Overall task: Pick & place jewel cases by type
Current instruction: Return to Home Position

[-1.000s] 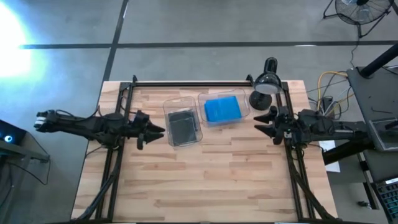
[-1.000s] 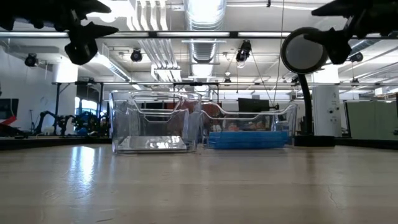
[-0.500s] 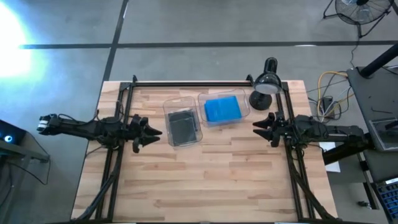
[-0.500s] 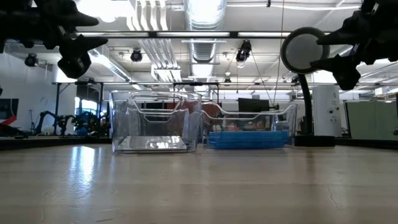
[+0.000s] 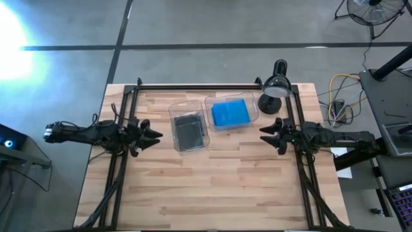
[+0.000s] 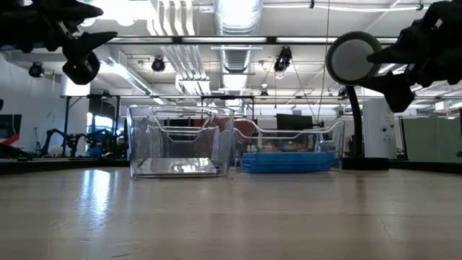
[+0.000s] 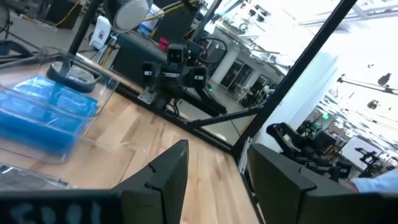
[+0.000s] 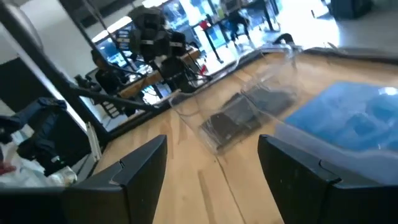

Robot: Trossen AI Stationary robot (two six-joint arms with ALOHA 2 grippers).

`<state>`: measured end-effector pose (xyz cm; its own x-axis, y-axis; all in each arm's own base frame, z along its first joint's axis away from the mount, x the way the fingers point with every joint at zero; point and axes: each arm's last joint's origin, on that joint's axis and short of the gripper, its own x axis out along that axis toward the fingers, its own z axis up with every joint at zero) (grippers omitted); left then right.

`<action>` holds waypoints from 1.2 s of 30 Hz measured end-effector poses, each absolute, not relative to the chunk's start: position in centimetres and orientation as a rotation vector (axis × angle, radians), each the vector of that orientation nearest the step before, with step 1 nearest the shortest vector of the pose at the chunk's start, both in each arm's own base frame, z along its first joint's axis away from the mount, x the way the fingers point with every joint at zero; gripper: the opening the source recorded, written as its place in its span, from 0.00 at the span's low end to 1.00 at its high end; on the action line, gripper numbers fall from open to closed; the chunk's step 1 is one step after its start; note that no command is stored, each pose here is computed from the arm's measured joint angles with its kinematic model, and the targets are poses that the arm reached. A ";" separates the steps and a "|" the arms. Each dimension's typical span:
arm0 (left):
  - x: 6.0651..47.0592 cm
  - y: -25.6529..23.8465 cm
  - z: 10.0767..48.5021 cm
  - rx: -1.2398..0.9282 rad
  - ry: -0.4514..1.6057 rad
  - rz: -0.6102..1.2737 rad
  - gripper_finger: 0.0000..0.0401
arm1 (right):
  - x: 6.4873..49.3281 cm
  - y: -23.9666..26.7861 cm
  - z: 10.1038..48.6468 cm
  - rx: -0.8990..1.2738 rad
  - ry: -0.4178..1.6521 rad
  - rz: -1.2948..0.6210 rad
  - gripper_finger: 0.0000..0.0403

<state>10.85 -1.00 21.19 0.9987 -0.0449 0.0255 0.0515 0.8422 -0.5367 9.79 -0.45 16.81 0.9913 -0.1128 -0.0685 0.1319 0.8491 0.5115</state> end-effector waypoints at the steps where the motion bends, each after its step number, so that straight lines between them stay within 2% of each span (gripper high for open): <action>1: 10.8 -1.0 21.2 -0.568 -0.015 -0.050 0.37 | 9.8 -0.4 16.8 0.521 0.026 -0.121 0.61; 8: 10.9 -1.0 21.2 -0.583 -0.011 -0.045 0.37 | 9.9 -0.4 16.7 0.389 0.037 -0.116 0.61; 20: 10.8 -1.0 21.1 -0.586 -0.017 -0.047 0.37 | 9.6 -0.3 17.2 0.392 -0.027 -0.089 0.60; 24: 10.7 -0.9 20.1 -0.586 -0.015 -0.042 0.37 | 9.6 -0.3 17.1 0.392 -0.029 -0.090 0.61; 30: 10.5 -0.7 16.3 -0.581 0.056 -0.003 0.37 | 9.7 -0.3 16.9 0.393 -0.048 -0.082 0.60; 36: 10.1 -0.7 16.5 -0.582 0.064 -0.031 0.37 | 9.9 -0.3 16.7 0.392 -0.028 -0.084 0.59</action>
<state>10.09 -0.73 16.50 0.9976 -0.0474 -0.0513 0.0114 0.8351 -0.5500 9.86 -0.31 16.73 0.9961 -0.0872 0.0105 0.0765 0.9205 0.3831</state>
